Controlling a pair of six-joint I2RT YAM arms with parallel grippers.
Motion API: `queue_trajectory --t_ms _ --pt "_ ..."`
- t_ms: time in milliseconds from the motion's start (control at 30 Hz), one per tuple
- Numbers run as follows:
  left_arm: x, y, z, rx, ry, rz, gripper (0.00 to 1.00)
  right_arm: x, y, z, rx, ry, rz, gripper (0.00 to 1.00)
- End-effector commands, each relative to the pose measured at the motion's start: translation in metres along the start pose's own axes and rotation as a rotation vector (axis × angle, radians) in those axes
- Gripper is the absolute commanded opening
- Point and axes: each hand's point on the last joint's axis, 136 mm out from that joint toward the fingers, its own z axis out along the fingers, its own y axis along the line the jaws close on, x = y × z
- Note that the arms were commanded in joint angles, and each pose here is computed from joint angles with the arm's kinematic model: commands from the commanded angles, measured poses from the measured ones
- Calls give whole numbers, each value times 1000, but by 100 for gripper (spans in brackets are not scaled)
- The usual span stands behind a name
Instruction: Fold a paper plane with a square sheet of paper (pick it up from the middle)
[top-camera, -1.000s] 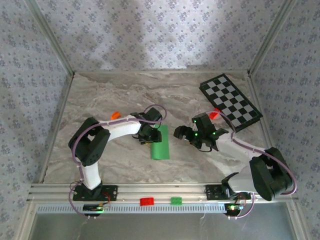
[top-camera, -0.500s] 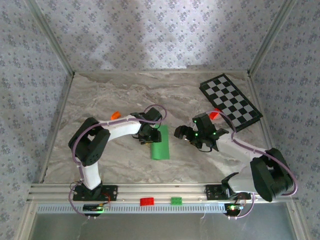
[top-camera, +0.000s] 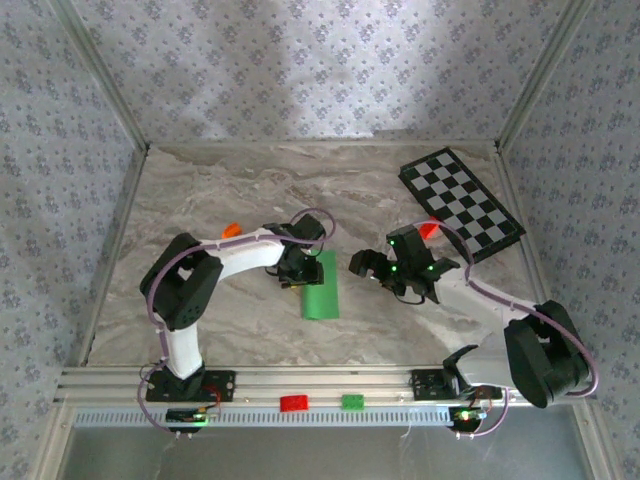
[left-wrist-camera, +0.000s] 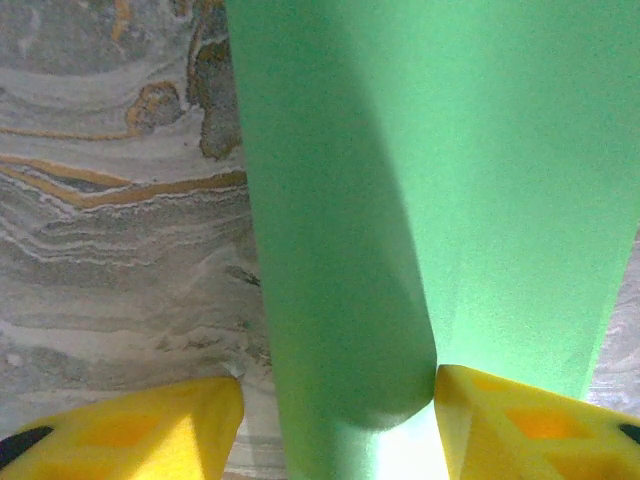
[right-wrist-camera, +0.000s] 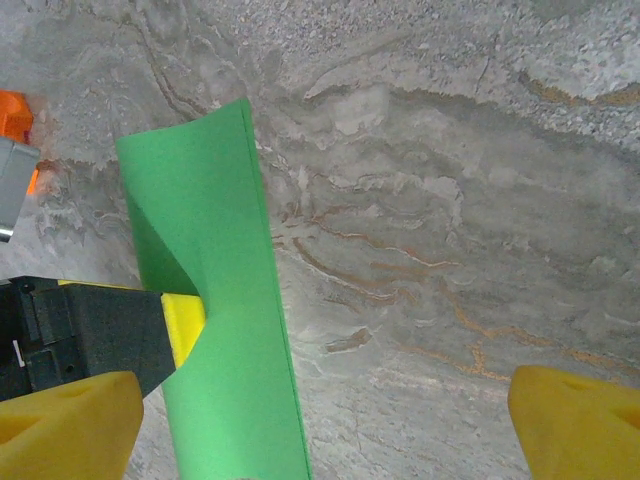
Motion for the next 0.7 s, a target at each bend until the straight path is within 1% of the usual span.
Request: queue_trajectory --t_ms 0,333,600,667 --pt "3 9 36 -31 17 25 57 1 -6 -3 26 -5 -3 97" --pt "3 8 40 -30 18 7 58 1 -7 2 26 8 -1 97" --pt "4 7 40 -26 24 25 60 1 -5 3 19 13 -3 97" --pt "4 7 41 -28 23 22 60 2 -4 5 12 19 -4 96"
